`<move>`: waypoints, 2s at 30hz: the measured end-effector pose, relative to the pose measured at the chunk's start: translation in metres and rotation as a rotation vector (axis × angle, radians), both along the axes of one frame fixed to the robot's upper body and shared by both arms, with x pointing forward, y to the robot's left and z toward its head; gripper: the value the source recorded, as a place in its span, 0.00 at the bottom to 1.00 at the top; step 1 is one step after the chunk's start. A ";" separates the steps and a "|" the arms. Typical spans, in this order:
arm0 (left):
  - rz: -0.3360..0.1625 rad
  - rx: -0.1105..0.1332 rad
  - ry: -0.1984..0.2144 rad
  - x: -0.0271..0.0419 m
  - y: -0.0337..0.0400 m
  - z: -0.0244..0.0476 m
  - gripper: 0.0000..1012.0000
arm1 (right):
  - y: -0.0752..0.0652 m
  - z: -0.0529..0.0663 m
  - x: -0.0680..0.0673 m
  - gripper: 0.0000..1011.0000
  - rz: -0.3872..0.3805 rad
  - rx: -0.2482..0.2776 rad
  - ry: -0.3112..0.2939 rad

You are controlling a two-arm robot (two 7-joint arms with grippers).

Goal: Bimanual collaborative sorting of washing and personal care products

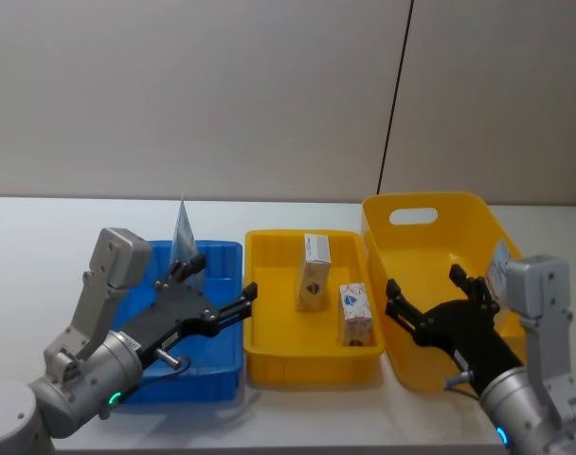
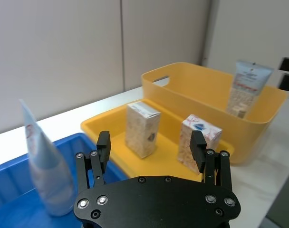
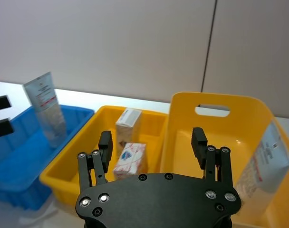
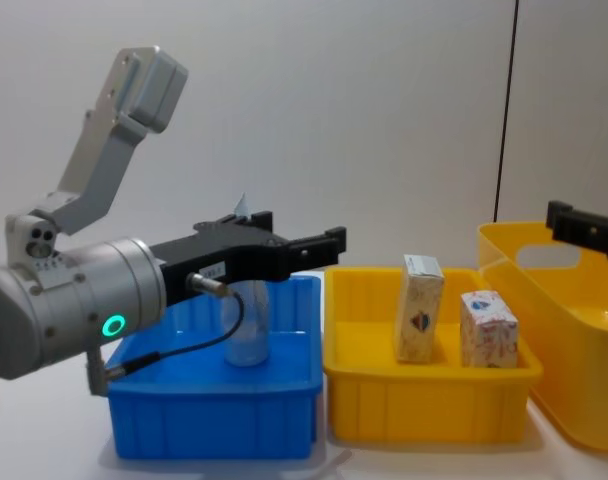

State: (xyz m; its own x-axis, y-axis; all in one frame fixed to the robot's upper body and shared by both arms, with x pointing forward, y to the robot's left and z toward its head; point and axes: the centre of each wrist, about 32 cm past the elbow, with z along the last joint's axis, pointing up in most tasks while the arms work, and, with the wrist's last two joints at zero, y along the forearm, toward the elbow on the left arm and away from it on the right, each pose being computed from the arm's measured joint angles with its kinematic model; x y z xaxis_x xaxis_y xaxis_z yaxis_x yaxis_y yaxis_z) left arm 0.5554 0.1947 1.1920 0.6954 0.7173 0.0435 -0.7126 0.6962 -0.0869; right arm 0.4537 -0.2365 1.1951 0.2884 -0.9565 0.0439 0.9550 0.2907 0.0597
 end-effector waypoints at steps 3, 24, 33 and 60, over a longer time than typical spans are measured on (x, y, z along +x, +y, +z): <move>0.025 0.015 -0.005 -0.0044 0.0006 0.0005 0.99 | 0.000 -0.003 -0.004 0.99 0.020 0.000 -0.001; 0.252 0.131 -0.075 -0.0463 0.0036 0.0080 0.99 | 0.000 -0.006 -0.011 0.99 0.048 0.001 -0.001; 0.326 0.162 -0.109 -0.0609 0.0036 0.0116 0.99 | -0.001 -0.006 -0.010 0.99 0.047 0.001 -0.001; 0.339 0.167 -0.115 -0.0634 0.0037 0.0124 0.99 | -0.001 -0.006 -0.010 0.99 0.047 0.001 0.000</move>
State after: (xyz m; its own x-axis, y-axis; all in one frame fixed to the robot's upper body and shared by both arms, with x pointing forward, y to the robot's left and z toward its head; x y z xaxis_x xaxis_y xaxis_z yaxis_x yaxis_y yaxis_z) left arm 0.4920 0.1984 1.2044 0.4039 0.8821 0.2426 -0.8968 0.4341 -0.0851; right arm 0.4433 -0.2371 1.1887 0.3326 -0.9421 0.0432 0.9404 0.3347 0.0604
